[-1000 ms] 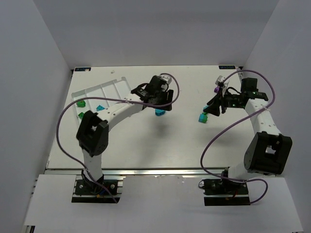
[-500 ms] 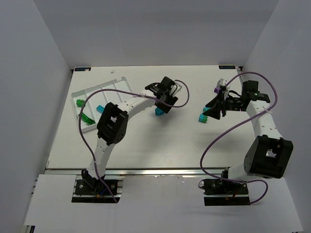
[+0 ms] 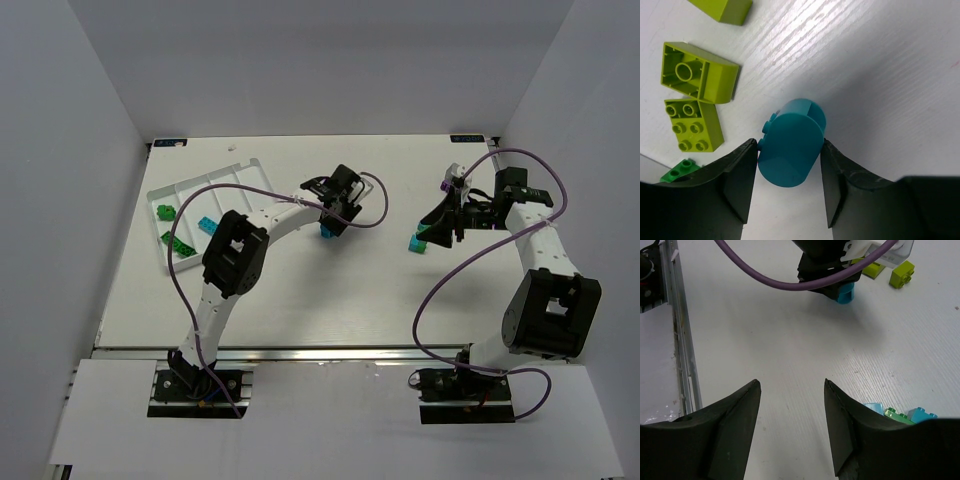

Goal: Sort the legos into containers by color

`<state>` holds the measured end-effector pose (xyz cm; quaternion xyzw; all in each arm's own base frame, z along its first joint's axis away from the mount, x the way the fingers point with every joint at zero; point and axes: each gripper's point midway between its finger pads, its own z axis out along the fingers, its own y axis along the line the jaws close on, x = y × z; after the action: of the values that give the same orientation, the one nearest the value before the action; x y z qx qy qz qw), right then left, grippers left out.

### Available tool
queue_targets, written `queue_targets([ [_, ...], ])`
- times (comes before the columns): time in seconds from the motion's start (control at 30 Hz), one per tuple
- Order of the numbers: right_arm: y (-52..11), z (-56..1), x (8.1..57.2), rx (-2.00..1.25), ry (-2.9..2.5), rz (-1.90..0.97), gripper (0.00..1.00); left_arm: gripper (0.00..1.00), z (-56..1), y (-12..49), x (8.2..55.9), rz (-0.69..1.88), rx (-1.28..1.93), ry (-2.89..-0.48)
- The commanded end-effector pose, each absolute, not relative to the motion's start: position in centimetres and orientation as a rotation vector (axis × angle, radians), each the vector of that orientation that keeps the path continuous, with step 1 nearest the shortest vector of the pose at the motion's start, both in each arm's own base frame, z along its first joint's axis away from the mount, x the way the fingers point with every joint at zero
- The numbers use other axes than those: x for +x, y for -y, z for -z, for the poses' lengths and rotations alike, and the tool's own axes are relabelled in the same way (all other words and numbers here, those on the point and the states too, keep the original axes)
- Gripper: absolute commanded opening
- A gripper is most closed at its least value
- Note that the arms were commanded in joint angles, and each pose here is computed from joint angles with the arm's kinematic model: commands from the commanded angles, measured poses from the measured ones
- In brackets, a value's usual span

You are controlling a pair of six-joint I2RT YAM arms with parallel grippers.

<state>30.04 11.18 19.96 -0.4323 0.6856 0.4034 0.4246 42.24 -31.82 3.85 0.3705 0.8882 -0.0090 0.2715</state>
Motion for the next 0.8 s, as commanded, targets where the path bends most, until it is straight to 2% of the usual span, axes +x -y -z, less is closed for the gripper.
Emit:
queue_targets([
  [0.0, -11.4, -21.5, 29.7, -1.096, -1.660, -1.004, 0.59, 0.50, -5.1, 32.6, 42.8, 0.058, 0.942, -2.353],
  [0.2, -11.3, -21.4, 29.4, -1.100, -1.662, -0.994, 0.58, 0.18, -7.3, 32.6, 43.0, 0.089, 0.840, -2.344],
  [0.27, -11.2, -21.3, 29.4, -1.103, -1.669, -0.986, 0.57, 0.13, -10.3, 32.4, 43.3, 0.158, 0.766, -2.308],
  [0.33, -11.1, -21.1, 29.5, -1.099, -1.688, -0.976, 0.52, 0.04, -11.2, 31.1, 43.0, 0.228, 0.617, -2.343],
  [0.37, -11.0, -20.9, 29.7, -1.089, -1.701, -0.973, 0.49, 0.03, -14.2, 30.5, 43.2, 0.287, 0.543, -2.294],
  [0.47, -10.8, -20.2, 30.1, -1.061, -1.740, -0.953, 0.20, 0.00, -16.9, 24.1, 44.3, 0.387, 0.246, -2.281],
  [0.5, -10.8, -20.0, 30.2, -1.055, -1.748, -0.951, 0.06, 0.00, -17.5, 23.5, 43.8, 0.478, 0.183, -2.286],
  [0.53, -10.8, -19.6, 30.4, -1.038, -1.765, -0.950, 0.01, 0.00, -17.9, 22.0, 43.9, 0.494, 0.129, -2.275],
  [0.63, -11.0, -19.3, 30.3, -1.026, -1.772, -0.958, 0.00, 0.00, -18.3, 16.3, 44.0, 0.445, -0.014, -2.263],
  [0.77, -11.4, -18.9, 30.6, -1.013, -1.779, -0.954, 0.00, 0.00, -16.2, 7.1, 44.6, 0.221, -0.276, -2.319],
])
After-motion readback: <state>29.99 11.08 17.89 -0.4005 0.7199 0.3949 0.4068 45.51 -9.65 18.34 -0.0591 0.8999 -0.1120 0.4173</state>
